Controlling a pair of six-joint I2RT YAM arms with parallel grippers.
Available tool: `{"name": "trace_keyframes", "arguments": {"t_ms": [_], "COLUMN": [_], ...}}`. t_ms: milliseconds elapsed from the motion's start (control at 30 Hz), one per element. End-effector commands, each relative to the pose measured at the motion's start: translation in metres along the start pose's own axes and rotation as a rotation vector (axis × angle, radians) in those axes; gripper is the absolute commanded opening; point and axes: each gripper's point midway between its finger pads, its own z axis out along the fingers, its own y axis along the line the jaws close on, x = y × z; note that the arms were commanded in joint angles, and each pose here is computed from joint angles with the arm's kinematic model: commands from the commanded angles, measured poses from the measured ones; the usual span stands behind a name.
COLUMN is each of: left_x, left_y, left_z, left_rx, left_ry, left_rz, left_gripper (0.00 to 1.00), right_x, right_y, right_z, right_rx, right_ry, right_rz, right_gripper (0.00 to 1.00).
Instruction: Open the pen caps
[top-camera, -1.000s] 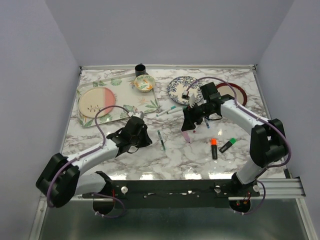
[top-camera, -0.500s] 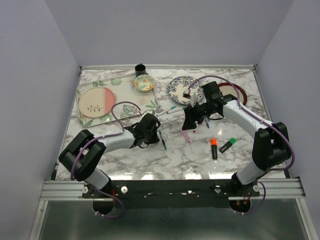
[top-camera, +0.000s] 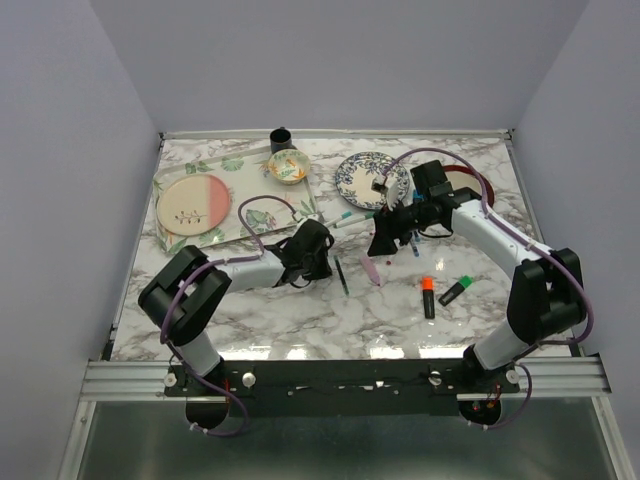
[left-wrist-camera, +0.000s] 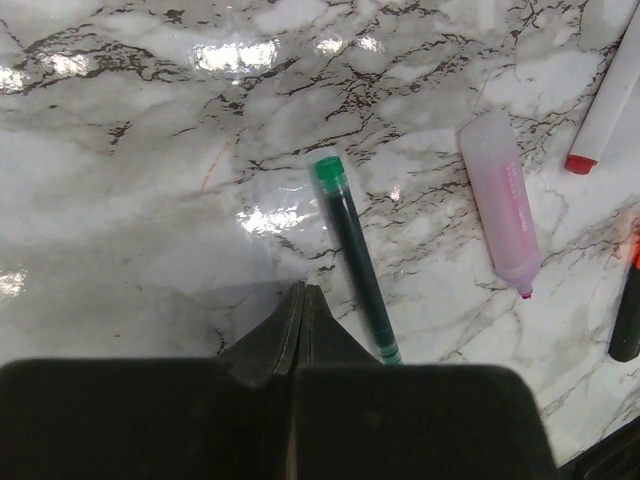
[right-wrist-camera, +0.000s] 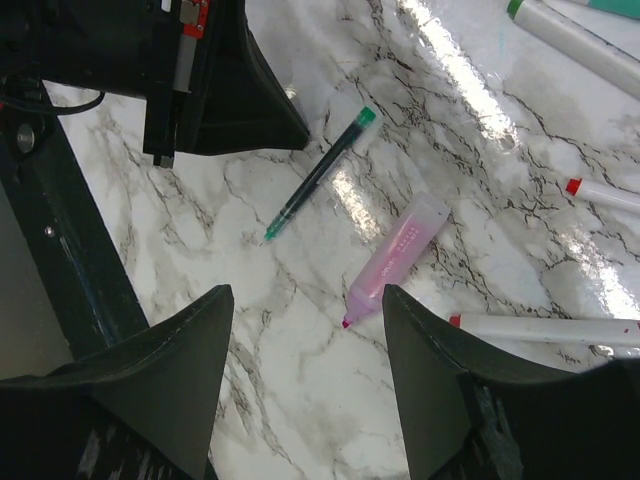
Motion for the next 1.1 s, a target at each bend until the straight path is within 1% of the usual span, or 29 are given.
{"name": "trace_keyframes", "arguments": {"t_ms": [0, 100, 200, 233, 300, 333, 400, 433, 500, 533, 600, 633, 667, 733, 767, 833, 900, 933, 967, 1000, 1033, 1067], "left_x": [0.007, 0.0, -0.013, -0.022, -0.03, -0.041, -0.051, -0.063, -0.073, -0.081, -0.09, -0.097, -0.096, -0.106, -0.105, -0.105, -0.1, -0.099, -0.099, -0.093, -0.093, -0.093], "left_y": [-0.003, 0.0, -0.001, -0.007, -0.005, -0.013, -0.01, -0.015, -0.012, -0.014, -0.008, -0.006, 0.001, 0.006, 0.013, 0.021, 0.035, 0.038, 0.039, 0.044, 0.042, 0.043], "left_z": [0.002, -0.008, -0.027, -0.039, -0.053, -0.07, -0.088, -0.107, -0.127, -0.146, -0.166, -0.183, -0.19, -0.214, -0.219, -0.232, -0.232, -0.237, -0.237, -0.231, -0.235, -0.237], "left_rx": [-0.007, -0.022, -0.028, -0.009, -0.019, 0.01, -0.001, 0.026, 0.019, 0.04, 0.03, 0.033, 0.011, -0.008, -0.036, -0.061, -0.107, -0.102, -0.097, -0.098, -0.081, -0.08], "left_ry": [0.041, 0.01, -0.045, -0.08, -0.113, -0.159, -0.207, -0.262, -0.311, -0.356, -0.39, -0.433, -0.429, -0.49, -0.488, -0.522, -0.526, -0.549, -0.564, -0.555, -0.572, -0.574], "left_rz": [0.02, 0.031, 0.054, 0.061, 0.095, 0.107, 0.145, 0.151, 0.167, 0.183, 0.197, 0.218, 0.233, 0.261, 0.305, 0.333, 0.361, 0.357, 0.357, 0.368, 0.373, 0.375], "left_gripper": [0.04, 0.04, 0.05, 0.09, 0.18, 0.27, 0.35, 0.48, 0.6, 0.68, 0.75, 0.8, 0.83, 0.88, 0.88, 0.91, 0.91, 0.91, 0.91, 0.91, 0.91, 0.91], "right_x": [-0.003, -0.002, 0.0, 0.002, 0.004, 0.005, 0.006, 0.008, 0.01, 0.012, 0.015, 0.017, 0.018, 0.022, 0.024, 0.029, 0.031, 0.025, 0.033, 0.034, 0.031, 0.038], "right_y": [0.001, -0.004, -0.015, -0.022, -0.03, -0.038, -0.046, -0.054, -0.059, -0.064, -0.068, -0.07, -0.072, -0.075, -0.077, -0.081, -0.082, -0.076, -0.07, -0.066, -0.059, -0.048], "right_z": [-0.008, -0.01, -0.011, -0.013, -0.014, -0.016, -0.018, -0.02, -0.022, -0.024, -0.024, -0.024, -0.024, -0.023, -0.023, -0.023, -0.024, -0.025, -0.023, -0.023, -0.027, -0.025], "right_rx": [0.003, 0.024, 0.075, 0.111, 0.146, 0.184, 0.224, 0.26, 0.28, 0.296, 0.307, 0.316, 0.318, 0.328, 0.333, 0.345, 0.346, 0.314, 0.28, 0.26, 0.236, 0.174], "right_ry": [-0.01, -0.009, -0.002, 0.003, 0.007, 0.01, 0.015, 0.019, 0.024, 0.028, 0.036, 0.043, 0.047, 0.064, 0.069, 0.09, 0.094, 0.077, 0.083, 0.081, 0.08, 0.074], "right_rz": [-0.013, -0.007, -0.002, 0.004, 0.015, 0.031, 0.042, 0.05, 0.055, 0.059, 0.062, 0.067, 0.069, 0.06, 0.054, 0.016, -0.022, -0.109, -0.156, -0.216, -0.368, -0.443], "right_gripper": [0.69, 0.7, 0.7, 0.7, 0.71, 0.72, 0.72, 0.73, 0.73, 0.73, 0.73, 0.73, 0.73, 0.73, 0.73, 0.73, 0.73, 0.73, 0.71, 0.71, 0.71, 0.72]}}
